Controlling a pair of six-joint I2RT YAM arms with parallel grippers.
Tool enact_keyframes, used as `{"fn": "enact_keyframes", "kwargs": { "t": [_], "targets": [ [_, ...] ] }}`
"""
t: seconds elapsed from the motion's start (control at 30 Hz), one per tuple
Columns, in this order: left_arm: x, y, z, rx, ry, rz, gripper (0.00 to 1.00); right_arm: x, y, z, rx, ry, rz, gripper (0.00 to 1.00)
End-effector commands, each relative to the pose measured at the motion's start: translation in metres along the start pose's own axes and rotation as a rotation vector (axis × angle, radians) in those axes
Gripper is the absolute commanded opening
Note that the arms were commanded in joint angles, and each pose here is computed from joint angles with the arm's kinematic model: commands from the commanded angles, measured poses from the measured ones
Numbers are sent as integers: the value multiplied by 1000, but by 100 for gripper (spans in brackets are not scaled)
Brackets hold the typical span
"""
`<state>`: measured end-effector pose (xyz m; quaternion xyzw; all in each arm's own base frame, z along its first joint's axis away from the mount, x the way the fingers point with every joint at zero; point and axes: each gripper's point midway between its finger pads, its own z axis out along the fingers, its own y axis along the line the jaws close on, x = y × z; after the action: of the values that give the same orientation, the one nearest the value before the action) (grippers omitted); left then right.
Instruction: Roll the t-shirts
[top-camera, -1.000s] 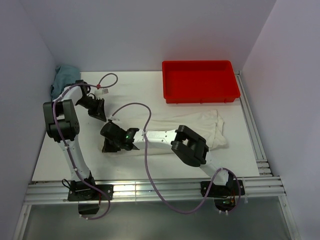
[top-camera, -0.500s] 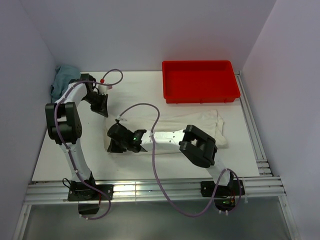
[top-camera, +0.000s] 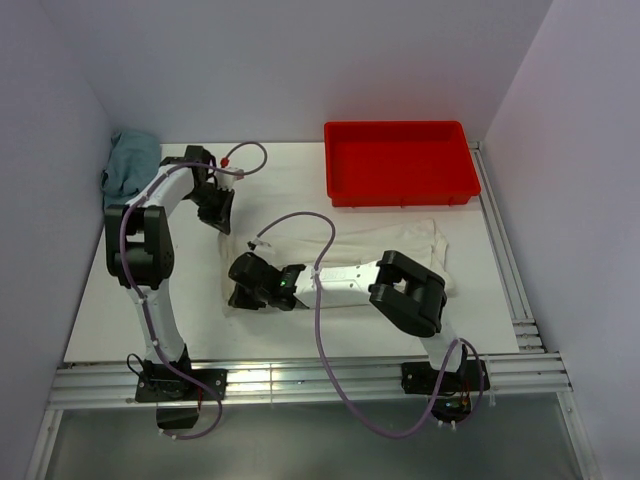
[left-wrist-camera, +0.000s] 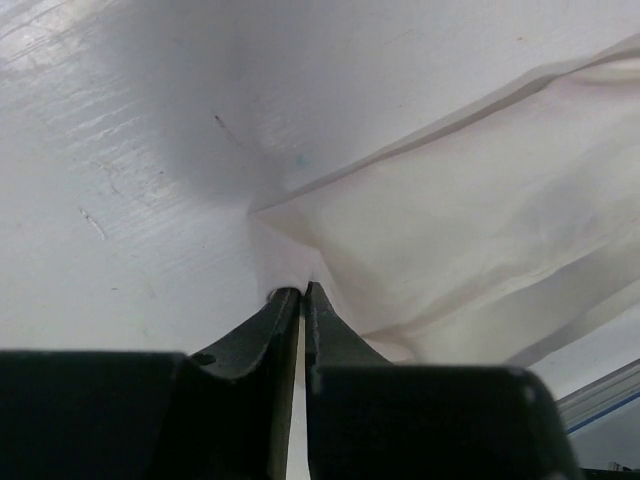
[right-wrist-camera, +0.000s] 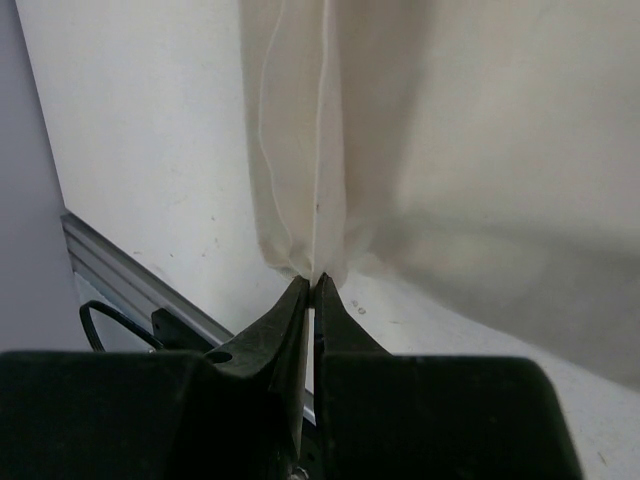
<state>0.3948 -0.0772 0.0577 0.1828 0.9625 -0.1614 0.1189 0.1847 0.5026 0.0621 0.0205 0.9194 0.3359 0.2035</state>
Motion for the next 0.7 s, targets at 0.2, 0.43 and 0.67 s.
{"fn": "enact_keyframes", "kwargs": {
  "t": [0.2,0.43,0.67],
  "targets": [
    [-30,-11,-14,-10,-95,37,22,-4,-1,-7,19,-49,45,4],
    [-33,-21,-16,32,-108,61,36,0,-14,-3,70,-51,75,4],
    [-45,-34,-29,89,-156,98,49,5,-28,-2,108,-52,100,3]
  ]
}}
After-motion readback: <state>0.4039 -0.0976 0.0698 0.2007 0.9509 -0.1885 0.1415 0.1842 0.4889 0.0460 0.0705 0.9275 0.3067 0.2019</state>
